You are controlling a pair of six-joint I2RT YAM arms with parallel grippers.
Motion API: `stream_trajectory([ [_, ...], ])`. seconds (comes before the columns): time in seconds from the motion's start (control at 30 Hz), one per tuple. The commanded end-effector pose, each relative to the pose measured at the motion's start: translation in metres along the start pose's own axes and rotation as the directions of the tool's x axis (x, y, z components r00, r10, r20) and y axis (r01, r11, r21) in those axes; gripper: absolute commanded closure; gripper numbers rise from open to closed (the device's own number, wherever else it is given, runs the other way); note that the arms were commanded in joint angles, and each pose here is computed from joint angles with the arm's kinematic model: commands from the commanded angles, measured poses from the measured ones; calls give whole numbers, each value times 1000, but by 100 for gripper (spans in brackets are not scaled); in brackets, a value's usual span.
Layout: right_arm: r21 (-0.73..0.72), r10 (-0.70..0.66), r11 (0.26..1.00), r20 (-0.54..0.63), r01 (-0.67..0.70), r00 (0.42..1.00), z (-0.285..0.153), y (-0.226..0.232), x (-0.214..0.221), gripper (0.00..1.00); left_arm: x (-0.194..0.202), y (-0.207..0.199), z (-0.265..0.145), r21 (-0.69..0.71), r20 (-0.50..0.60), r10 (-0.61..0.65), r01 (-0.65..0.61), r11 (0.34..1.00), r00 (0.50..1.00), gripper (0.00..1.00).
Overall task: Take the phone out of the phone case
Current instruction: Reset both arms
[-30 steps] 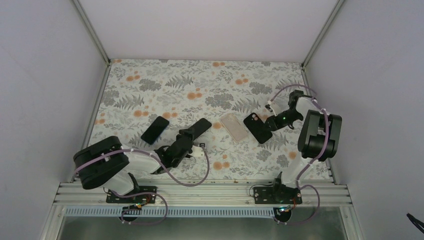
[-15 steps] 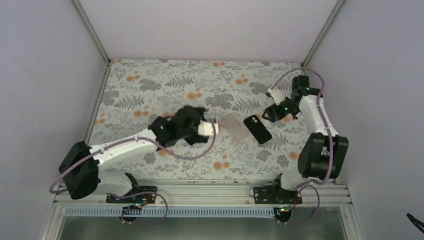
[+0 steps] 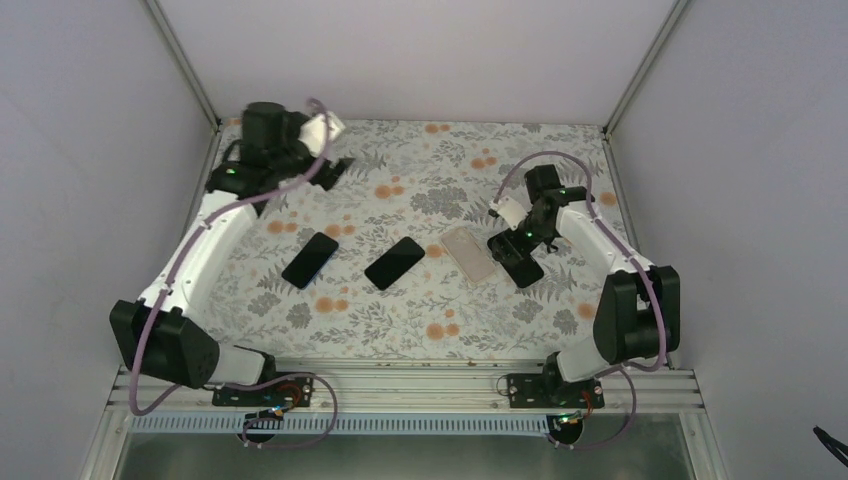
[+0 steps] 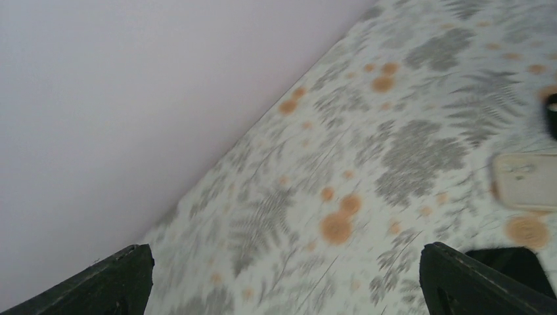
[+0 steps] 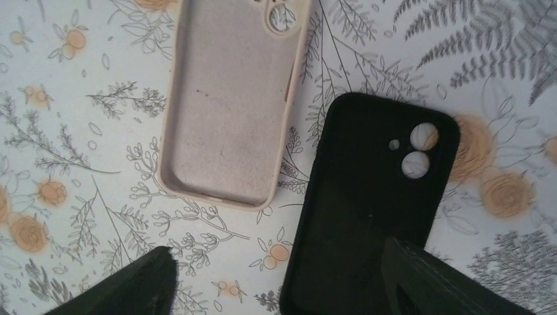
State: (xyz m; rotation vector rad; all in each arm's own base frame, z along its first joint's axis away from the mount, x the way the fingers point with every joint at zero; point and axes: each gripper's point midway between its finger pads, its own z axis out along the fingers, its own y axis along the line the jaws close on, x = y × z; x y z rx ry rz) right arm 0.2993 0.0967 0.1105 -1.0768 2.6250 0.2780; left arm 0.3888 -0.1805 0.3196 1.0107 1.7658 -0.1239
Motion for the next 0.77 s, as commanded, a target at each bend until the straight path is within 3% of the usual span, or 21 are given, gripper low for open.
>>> stream_trajectory([
  [0.0, 35, -6, 999, 68, 3, 998, 7, -4, -11, 3, 36, 55, -30, -24, -2, -283, 283, 959, 959, 0],
  [0.1, 86, -50, 996, 185, 35, 981, -3, -6, -27, 0, 53, 87, -53, -88, 37, -378, 379, 921, 925, 0],
  [0.27, 85, -93, 994, 340, 68, 936, -25, 1, -40, 0, 57, 117, -86, -219, 82, -411, 419, 881, 908, 0],
  [0.57, 51, -64, 998, 374, 48, 925, -28, 1, -32, 0, 59, 130, -102, -290, 123, -443, 459, 840, 888, 0],
  [0.73, 45, -62, 998, 377, 48, 924, -27, 2, -31, 0, 54, 128, -107, -282, 133, -424, 445, 850, 896, 0],
])
